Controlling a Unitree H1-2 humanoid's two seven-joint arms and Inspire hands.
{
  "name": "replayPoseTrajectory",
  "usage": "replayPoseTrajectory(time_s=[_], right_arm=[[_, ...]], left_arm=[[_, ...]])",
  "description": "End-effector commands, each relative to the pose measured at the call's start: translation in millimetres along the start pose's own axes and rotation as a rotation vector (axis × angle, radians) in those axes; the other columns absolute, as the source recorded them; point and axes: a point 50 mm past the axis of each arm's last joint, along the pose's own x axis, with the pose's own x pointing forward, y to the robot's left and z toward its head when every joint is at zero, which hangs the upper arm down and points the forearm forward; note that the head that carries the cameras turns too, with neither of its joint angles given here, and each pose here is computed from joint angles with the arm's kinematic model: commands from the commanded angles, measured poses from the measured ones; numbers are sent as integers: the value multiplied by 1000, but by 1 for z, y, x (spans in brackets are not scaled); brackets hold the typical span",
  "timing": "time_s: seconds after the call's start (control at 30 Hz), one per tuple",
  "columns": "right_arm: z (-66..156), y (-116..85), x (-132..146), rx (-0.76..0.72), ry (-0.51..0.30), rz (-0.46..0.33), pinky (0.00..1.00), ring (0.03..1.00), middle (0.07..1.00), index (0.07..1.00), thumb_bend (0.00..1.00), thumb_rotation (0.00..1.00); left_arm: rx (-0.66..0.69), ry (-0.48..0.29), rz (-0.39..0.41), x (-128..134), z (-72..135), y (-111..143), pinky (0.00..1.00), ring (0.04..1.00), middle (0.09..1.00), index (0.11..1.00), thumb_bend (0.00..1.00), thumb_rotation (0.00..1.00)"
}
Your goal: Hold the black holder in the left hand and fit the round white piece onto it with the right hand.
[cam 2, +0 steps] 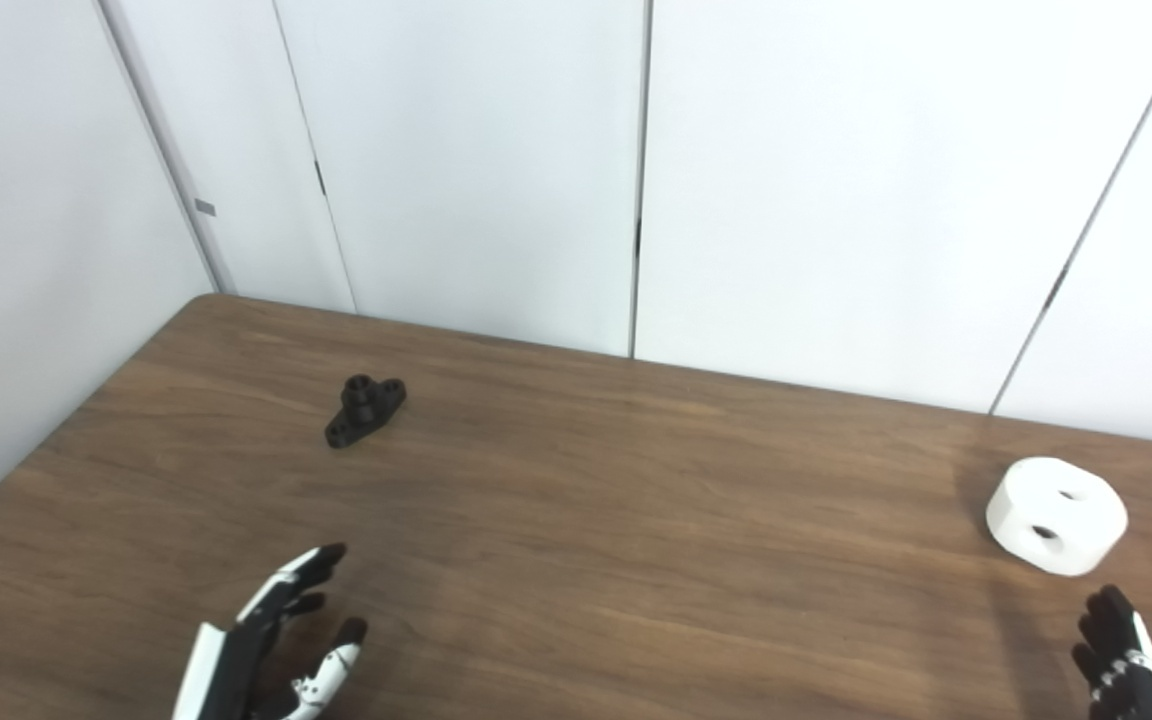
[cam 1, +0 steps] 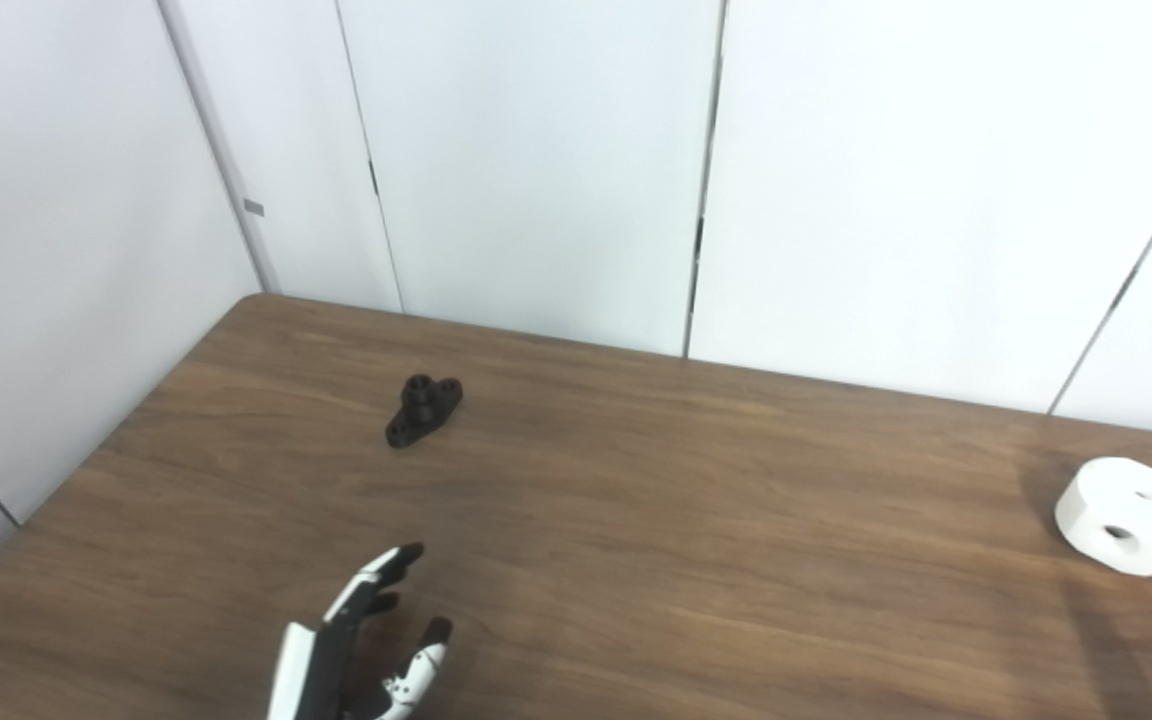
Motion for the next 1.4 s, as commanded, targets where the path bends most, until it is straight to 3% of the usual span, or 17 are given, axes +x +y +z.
replayPoseTrajectory(time_s=[0.0,0.23,0.47,0.57,1.1,1.37], right_arm=[[-27,9,-36,42,138,-18,1000,1000,1000,1000,632,1000],[-27,11,-36,45,131,-23,1000,1000,992,999,648,1000],[-28,11,-37,51,134,-26,1000,1000,992,997,653,1000],[-28,12,-38,51,138,-24,1000,1000,994,997,658,1000],[-23,16,-42,42,140,-17,1000,1000,991,1000,634,1000],[-23,17,-43,49,132,-14,1000,1000,990,995,593,1000]], left_arm=[[-23,-4,113,-2,20,-17,844,863,849,803,596,19],[109,-20,171,30,31,-1,849,871,853,807,642,150],[244,14,179,62,41,12,906,916,884,830,674,306],[301,24,193,78,44,16,879,924,890,826,712,347],[412,79,187,162,37,12,816,917,889,804,781,473],[443,115,174,196,37,9,832,918,886,800,795,465]])
